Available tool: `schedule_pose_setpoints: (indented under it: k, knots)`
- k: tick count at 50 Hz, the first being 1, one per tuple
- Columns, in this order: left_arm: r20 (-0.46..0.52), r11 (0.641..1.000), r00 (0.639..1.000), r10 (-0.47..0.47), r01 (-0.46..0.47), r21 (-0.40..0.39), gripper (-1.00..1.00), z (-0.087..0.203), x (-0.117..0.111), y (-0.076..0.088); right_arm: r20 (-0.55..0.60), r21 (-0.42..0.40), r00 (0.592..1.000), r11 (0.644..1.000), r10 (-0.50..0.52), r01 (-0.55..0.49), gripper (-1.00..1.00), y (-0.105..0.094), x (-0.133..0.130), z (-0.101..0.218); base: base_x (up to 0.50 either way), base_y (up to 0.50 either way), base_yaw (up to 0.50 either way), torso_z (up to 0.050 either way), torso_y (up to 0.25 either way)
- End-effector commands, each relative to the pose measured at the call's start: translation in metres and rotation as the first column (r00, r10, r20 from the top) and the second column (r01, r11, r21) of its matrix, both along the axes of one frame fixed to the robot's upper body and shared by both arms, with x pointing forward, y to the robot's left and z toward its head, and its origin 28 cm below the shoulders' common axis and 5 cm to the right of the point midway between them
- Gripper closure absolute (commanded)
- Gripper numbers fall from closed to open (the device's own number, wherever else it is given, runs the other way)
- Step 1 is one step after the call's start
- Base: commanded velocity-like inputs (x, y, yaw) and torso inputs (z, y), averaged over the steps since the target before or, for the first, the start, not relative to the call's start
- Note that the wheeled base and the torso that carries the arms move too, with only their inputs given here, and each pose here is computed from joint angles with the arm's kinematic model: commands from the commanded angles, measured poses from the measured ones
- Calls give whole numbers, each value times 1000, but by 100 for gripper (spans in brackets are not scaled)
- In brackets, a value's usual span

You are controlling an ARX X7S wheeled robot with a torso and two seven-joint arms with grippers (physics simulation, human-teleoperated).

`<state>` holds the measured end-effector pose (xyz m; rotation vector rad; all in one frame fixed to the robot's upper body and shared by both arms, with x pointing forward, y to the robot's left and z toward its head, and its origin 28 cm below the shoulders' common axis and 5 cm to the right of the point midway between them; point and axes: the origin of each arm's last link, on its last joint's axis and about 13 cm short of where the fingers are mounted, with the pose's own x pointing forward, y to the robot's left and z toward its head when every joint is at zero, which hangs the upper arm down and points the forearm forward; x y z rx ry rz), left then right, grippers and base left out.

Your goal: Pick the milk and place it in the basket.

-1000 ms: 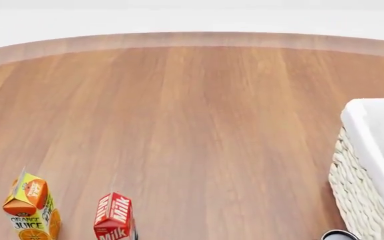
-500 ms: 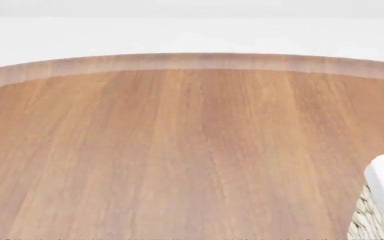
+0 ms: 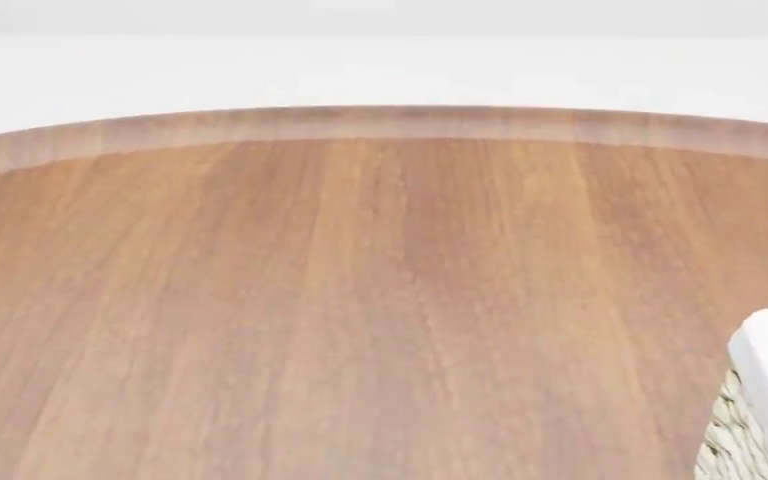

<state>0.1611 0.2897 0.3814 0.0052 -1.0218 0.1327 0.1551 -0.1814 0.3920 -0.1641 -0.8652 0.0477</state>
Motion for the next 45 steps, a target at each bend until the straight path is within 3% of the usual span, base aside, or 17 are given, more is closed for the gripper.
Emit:
schedule_pose_setpoints:
  k: [1, 3, 7, 9, 15, 23, 32, 33, 35, 38, 39, 45]
  knots:
    - [-4, 1000, 1000, 3, -3, -2, -100, -1, 0, 1, -197, -38, 975, 993, 103, -112, -100, -2, 19, -14, 0, 0, 0, 0, 0]
    - [-3, 1000, 1000, 4, -4, -1, -100, 0, 1, 1, -299, -67, 938, 977, 172, -201, -100, -2, 23, -20, 0, 0, 0, 0, 0]
    - [-3, 1000, 1000, 5, -5, 1, -100, 0, 0, 1, -381, -99, 903, 962, 199, -254, -100, -1, 28, -28, 0, 0, 0, 0, 0]
    - [-3, 1000, 1000, 7, -7, 0, -100, 0, 1, 1, -403, -173, 890, 937, 213, -302, -100, 0, 28, -35, 0, 0, 0, 0, 0]
    - [-4, 1000, 1000, 3, -3, 2, -100, 0, 1, 0, -498, -199, 809, 867, 312, -457, -100, 5, 30, -54, 0, 0, 0, 0, 0]
    - [-5, 1000, 1000, 4, -4, 4, -100, 0, 2, 0, -640, -165, 676, 794, 366, -586, -100, 10, 40, -83, 0, 0, 0, 0, 0]
    - [-5, 1000, 1000, 7, -7, 2, -100, 0, 1, 1, -700, -155, 608, 751, 374, -642, -100, 11, 46, -103, 0, 0, 0, 0, 0]
    - [-5, 1000, 1000, 7, -7, 1, -100, 0, 1, 1, -718, -153, 583, 732, 380, -664, -100, 12, 46, -108, 0, 0, 0, 0, 0]
    - [-5, 1000, 1000, 7, -7, 2, -100, 0, 1, 1, -724, -160, 580, 727, 373, -667, -100, 13, 46, -111, 0, 0, 0, 0, 0]
    - [-5, 1000, 1000, 8, -8, 2, -100, 0, 1, 1, -750, -160, 542, 691, 379, -705, -100, 14, 45, -119, 0, 0, 0, 0, 0]
    - [-6, 1000, 1000, 9, -9, 1, -100, -1, 1, 1, -765, -148, 512, 668, 390, -729, -100, 14, 44, -123, 0, 0, 0, 0, 0]
    - [-6, 1000, 1000, 10, -10, 2, -100, 0, 1, 1, -797, -151, 475, 638, 374, -755, -100, 14, 43, -136, 0, 0, 0, 0, 0]
